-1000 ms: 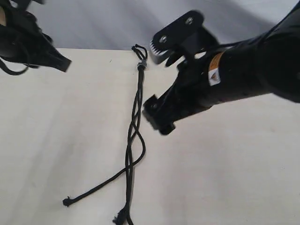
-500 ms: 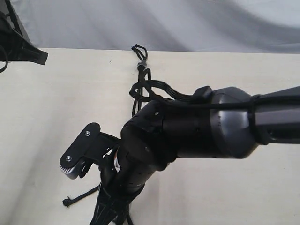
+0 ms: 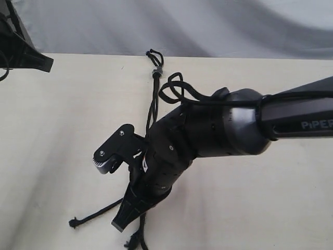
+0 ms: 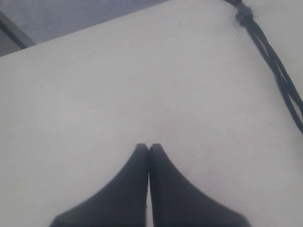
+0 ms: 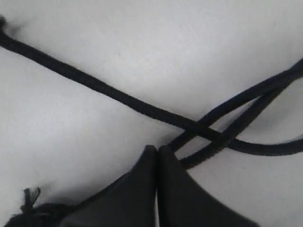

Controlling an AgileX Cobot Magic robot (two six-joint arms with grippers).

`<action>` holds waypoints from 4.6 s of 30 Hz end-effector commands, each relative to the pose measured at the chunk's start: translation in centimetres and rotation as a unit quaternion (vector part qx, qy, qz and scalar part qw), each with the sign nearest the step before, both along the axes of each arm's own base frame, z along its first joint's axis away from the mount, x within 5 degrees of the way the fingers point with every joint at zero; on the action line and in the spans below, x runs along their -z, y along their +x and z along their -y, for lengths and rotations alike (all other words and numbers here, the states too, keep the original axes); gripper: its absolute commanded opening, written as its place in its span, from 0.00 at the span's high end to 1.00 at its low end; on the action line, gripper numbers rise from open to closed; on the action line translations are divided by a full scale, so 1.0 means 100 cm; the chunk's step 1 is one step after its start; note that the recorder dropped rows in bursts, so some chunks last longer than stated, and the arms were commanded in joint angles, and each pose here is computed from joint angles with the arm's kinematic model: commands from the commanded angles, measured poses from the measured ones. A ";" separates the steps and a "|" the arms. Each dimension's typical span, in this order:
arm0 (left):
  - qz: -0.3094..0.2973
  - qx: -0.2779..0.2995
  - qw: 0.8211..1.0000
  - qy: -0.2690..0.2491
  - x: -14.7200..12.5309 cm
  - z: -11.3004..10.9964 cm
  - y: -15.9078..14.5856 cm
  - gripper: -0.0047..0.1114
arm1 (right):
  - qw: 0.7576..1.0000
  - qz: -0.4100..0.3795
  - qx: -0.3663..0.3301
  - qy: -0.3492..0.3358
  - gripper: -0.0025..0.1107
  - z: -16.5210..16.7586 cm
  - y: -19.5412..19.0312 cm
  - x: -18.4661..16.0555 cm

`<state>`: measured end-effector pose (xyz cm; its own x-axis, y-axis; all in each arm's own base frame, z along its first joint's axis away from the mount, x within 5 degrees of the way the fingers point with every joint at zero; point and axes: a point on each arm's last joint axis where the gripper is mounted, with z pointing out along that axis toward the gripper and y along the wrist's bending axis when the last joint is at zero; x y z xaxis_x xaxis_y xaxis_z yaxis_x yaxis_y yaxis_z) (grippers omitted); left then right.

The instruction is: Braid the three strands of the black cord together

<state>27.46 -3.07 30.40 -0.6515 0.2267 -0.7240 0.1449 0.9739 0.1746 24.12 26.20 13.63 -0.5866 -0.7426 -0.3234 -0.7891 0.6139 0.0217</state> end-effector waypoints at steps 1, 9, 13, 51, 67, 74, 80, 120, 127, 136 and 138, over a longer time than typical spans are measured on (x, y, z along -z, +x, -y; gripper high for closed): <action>0.000 -0.004 1.000 -0.005 0.000 -0.001 -0.002 0.95 | 1.000 -0.004 0.003 -0.005 0.98 0.000 0.002 0.005; 0.000 -0.004 1.000 -0.005 0.000 -0.001 -0.002 0.95 | 0.999 -0.004 0.003 -0.043 0.98 0.018 0.010 0.000; 0.000 -0.004 1.000 -0.005 0.000 -0.001 -0.002 0.95 | 0.998 -0.003 0.001 -0.070 0.98 0.030 0.017 0.001; -0.001 -0.005 1.000 -0.007 0.000 0.000 -0.002 0.95 | 0.994 -0.019 0.024 -0.107 0.98 0.026 0.018 0.010; -0.001 -0.005 1.000 -0.007 0.000 0.000 -0.002 0.95 | 0.996 -0.034 0.069 -0.041 0.57 -0.015 -0.029 -0.017; -0.002 -0.006 1.000 -0.014 0.000 0.000 -0.002 0.95 | 0.995 -0.055 0.047 -0.063 0.44 -0.026 -0.048 -0.006; -0.002 -0.006 1.000 -0.015 0.000 0.000 -0.002 0.95 | 0.990 -0.080 0.048 -0.106 0.49 -0.024 -0.048 0.018; -0.003 -0.001 1.000 -0.008 0.001 0.000 -0.002 0.95 | 0.943 -0.065 -0.297 -0.131 0.97 -0.032 -0.044 0.018; -0.003 -0.001 1.000 -0.009 0.001 0.000 -0.002 0.95 | 0.970 -0.033 -0.220 -0.100 0.97 -0.011 -0.016 -0.018; -0.003 -0.002 1.000 -0.011 0.001 0.000 -0.002 0.95 | 0.977 -0.055 -0.169 -0.115 0.97 0.022 0.000 0.002; -0.003 -0.002 1.000 -0.011 0.001 0.000 -0.002 0.95 | 0.978 -0.048 -0.170 -0.114 0.95 0.024 -0.001 0.006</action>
